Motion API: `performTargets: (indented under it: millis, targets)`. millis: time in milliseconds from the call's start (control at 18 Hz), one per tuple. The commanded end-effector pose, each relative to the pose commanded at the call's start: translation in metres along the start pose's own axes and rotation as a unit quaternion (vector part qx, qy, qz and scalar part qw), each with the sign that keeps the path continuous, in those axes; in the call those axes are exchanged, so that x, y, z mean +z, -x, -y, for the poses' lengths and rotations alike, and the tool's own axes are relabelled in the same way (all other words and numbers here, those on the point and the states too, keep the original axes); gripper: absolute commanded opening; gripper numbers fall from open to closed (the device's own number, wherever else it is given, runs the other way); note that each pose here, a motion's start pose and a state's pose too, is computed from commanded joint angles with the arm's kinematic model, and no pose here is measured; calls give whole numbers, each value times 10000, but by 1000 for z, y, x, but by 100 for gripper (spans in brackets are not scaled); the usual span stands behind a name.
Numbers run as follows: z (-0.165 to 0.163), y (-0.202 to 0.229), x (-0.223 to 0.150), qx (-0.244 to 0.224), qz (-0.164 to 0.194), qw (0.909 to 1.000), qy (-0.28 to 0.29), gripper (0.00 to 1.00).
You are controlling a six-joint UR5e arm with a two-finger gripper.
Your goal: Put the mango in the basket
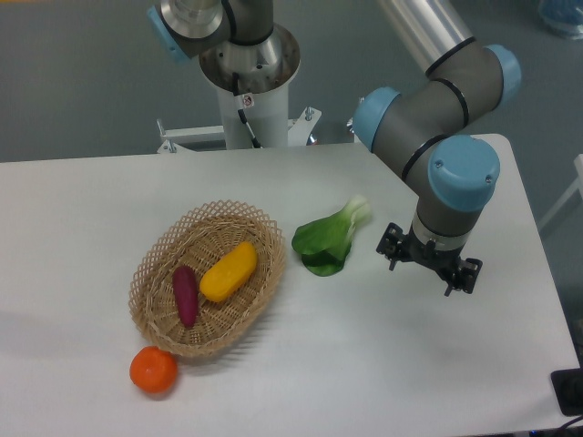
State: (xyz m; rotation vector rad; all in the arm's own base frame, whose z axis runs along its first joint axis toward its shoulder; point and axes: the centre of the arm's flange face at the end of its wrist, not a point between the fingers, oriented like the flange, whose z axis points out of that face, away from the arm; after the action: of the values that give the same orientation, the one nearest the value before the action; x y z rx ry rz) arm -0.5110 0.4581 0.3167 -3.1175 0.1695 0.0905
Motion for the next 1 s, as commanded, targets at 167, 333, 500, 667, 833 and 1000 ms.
performTargets:
  millis: [167,333,500,667,833,1000]
  targets:
    - [-3,2,-2,-15,14,10000,-5,100]
    - [-3,5,-8,-1,61,10000,-50,100]
    - [-7,9,-3,84,69,9999,-33,100]
    - [-15,15,-7,46,92,9999,-54,100]
    - [-16,14,-4,30,74,10000,-38,100]
    - [-16,14,-1,38,63,10000,-25,100]
